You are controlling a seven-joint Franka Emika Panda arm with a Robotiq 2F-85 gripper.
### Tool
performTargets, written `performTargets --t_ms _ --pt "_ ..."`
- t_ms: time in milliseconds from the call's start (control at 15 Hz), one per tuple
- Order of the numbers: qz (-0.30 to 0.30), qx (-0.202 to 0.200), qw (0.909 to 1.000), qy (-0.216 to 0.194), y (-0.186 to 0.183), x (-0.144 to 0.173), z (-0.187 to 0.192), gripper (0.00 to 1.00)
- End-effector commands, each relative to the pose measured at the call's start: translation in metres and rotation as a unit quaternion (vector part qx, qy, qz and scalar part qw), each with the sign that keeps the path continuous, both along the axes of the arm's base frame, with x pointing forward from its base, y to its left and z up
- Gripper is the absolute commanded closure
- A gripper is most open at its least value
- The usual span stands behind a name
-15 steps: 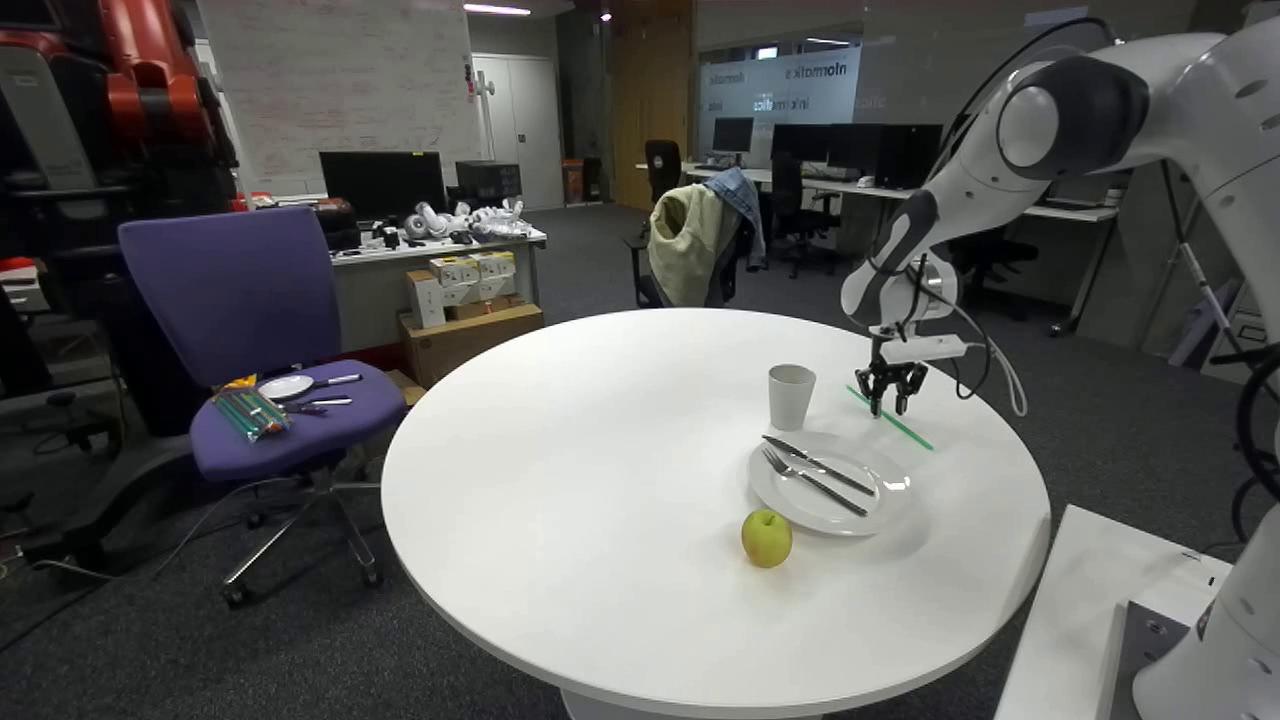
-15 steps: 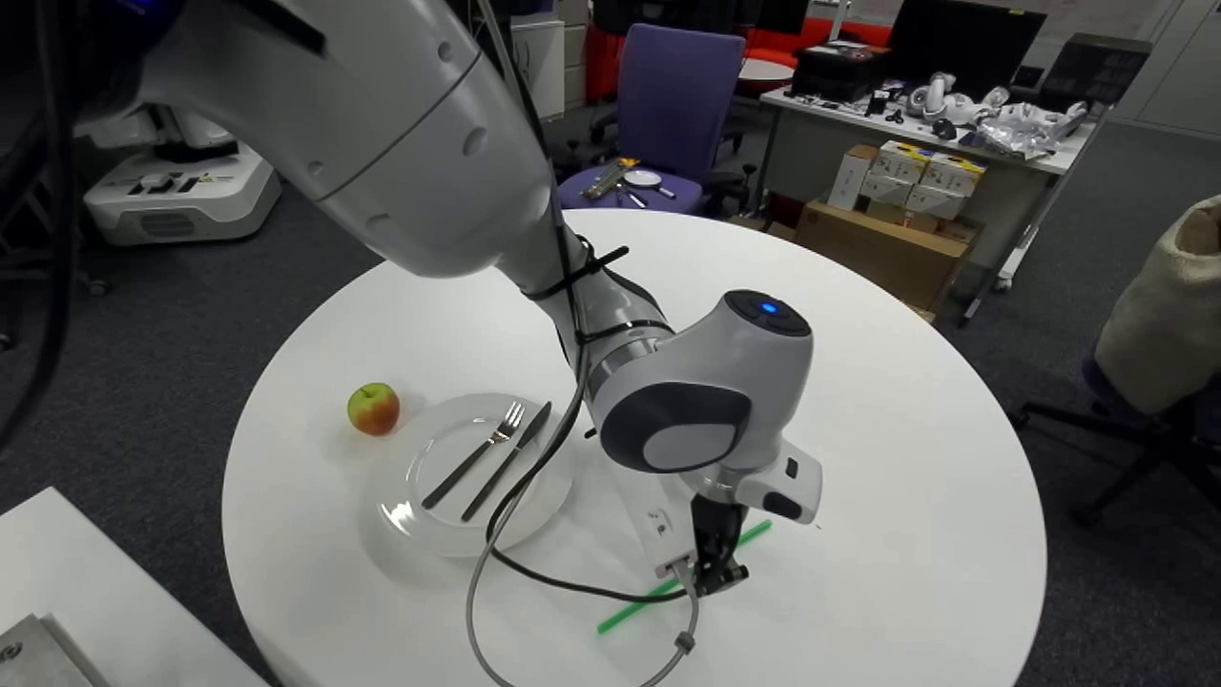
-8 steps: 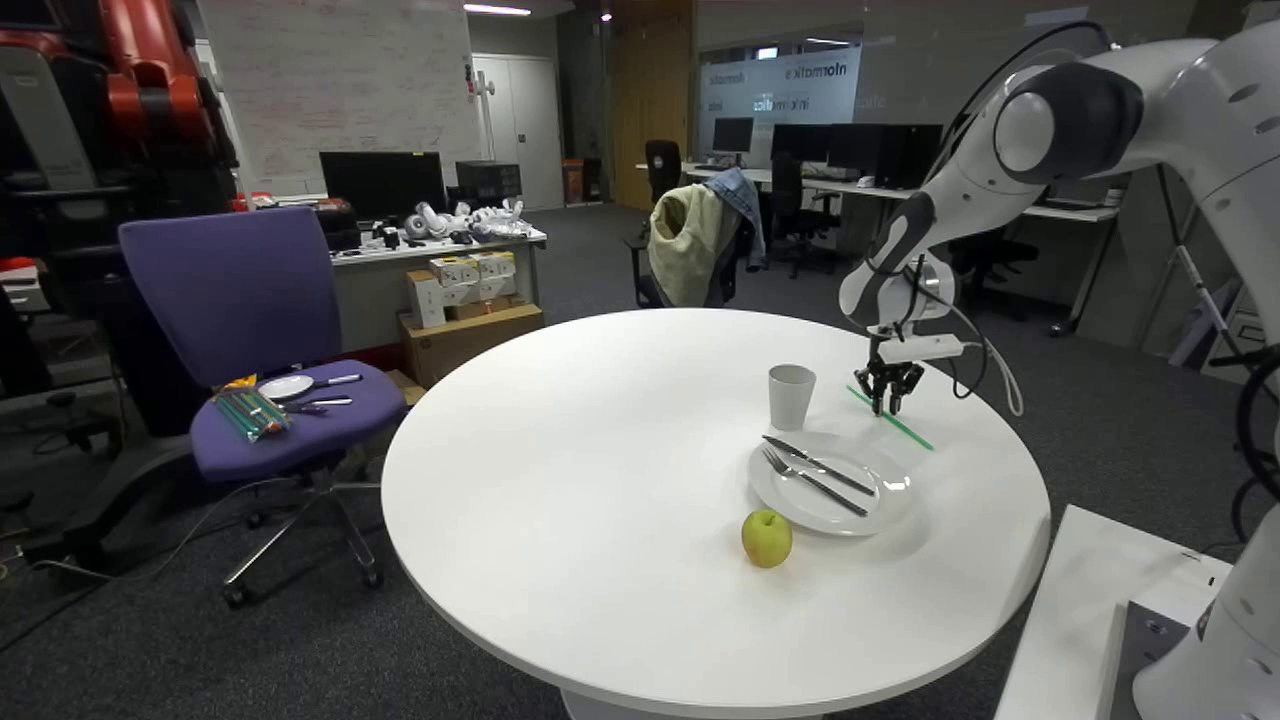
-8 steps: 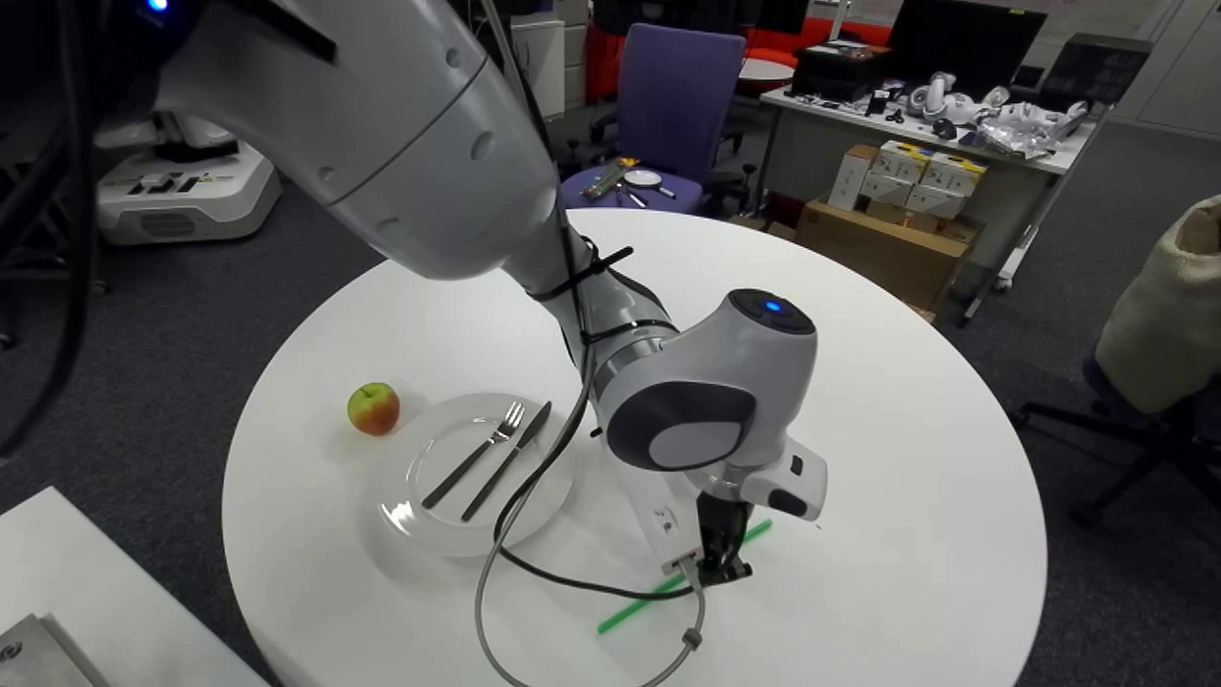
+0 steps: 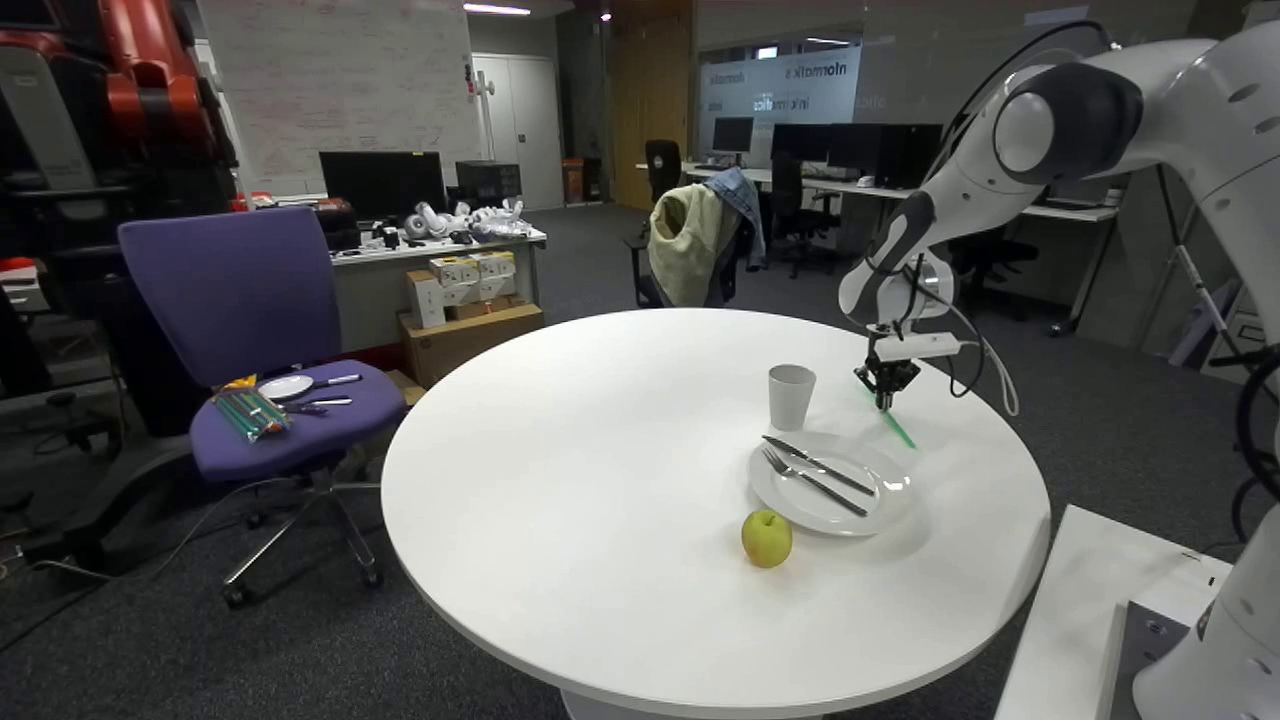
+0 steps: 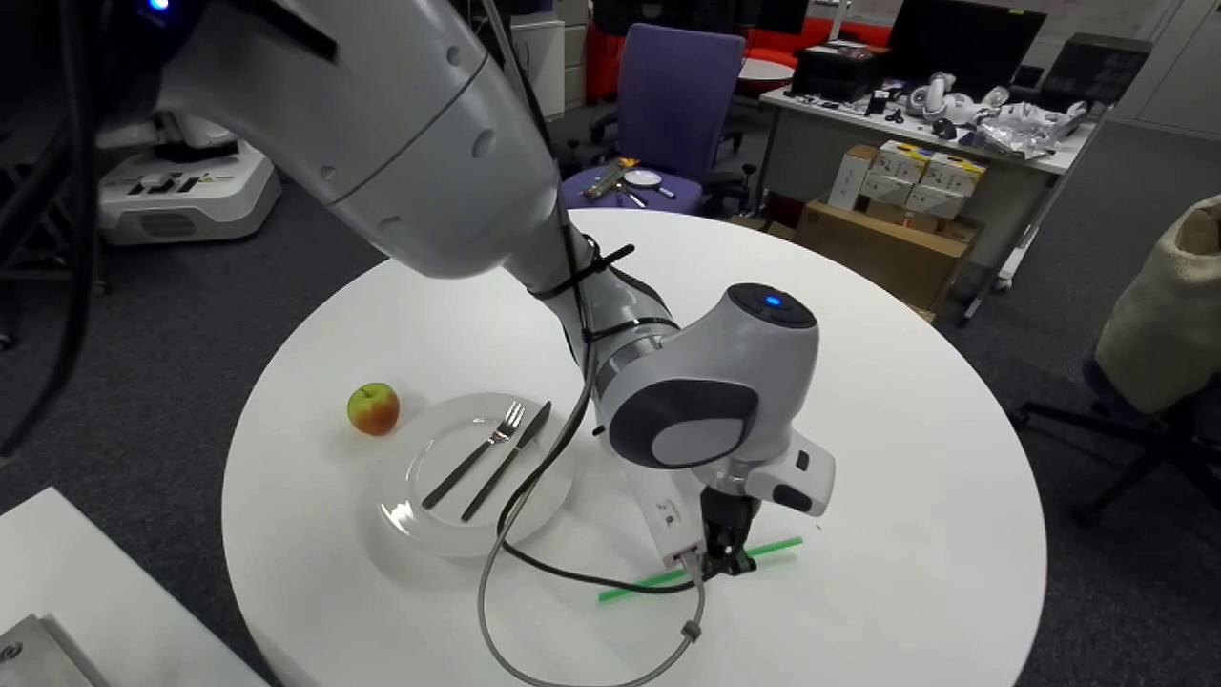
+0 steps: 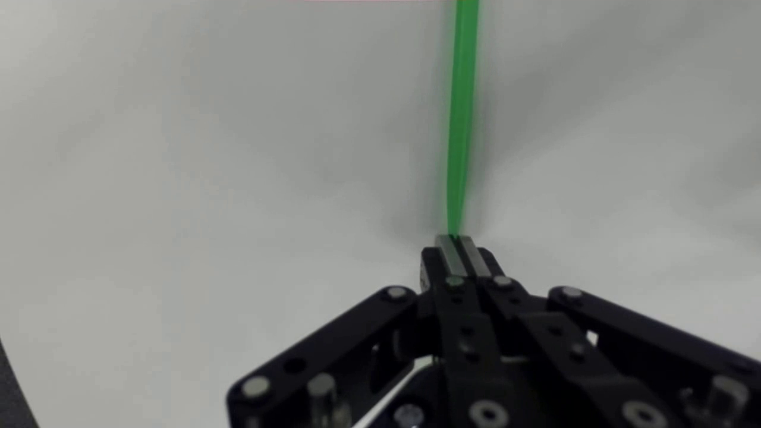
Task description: Place the green straw in the cup
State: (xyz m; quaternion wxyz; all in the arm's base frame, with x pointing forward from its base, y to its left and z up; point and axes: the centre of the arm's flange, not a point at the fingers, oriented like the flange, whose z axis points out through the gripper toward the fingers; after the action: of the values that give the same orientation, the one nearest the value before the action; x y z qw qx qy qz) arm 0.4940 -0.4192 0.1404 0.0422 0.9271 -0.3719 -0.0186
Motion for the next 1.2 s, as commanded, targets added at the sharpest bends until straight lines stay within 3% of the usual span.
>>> performTargets --t_ms 0,400,733,933,1133 --pt "-0.024 -0.054 0.9953 -0.076 0.003 0.004 0.038 1.0" --pt "-0.024 -0.145 0.9664 -0.211 0.023 0.013 0.101 1.0" --pt "-0.011 -0.212 0.925 -0.315 0.067 0.009 0.145 1.0" --pt "0.002 -0.239 0.903 -0.357 0.098 0.006 0.161 1.0" --pt "0.015 -0.247 0.8914 -0.38 0.126 0.004 0.172 1.0"
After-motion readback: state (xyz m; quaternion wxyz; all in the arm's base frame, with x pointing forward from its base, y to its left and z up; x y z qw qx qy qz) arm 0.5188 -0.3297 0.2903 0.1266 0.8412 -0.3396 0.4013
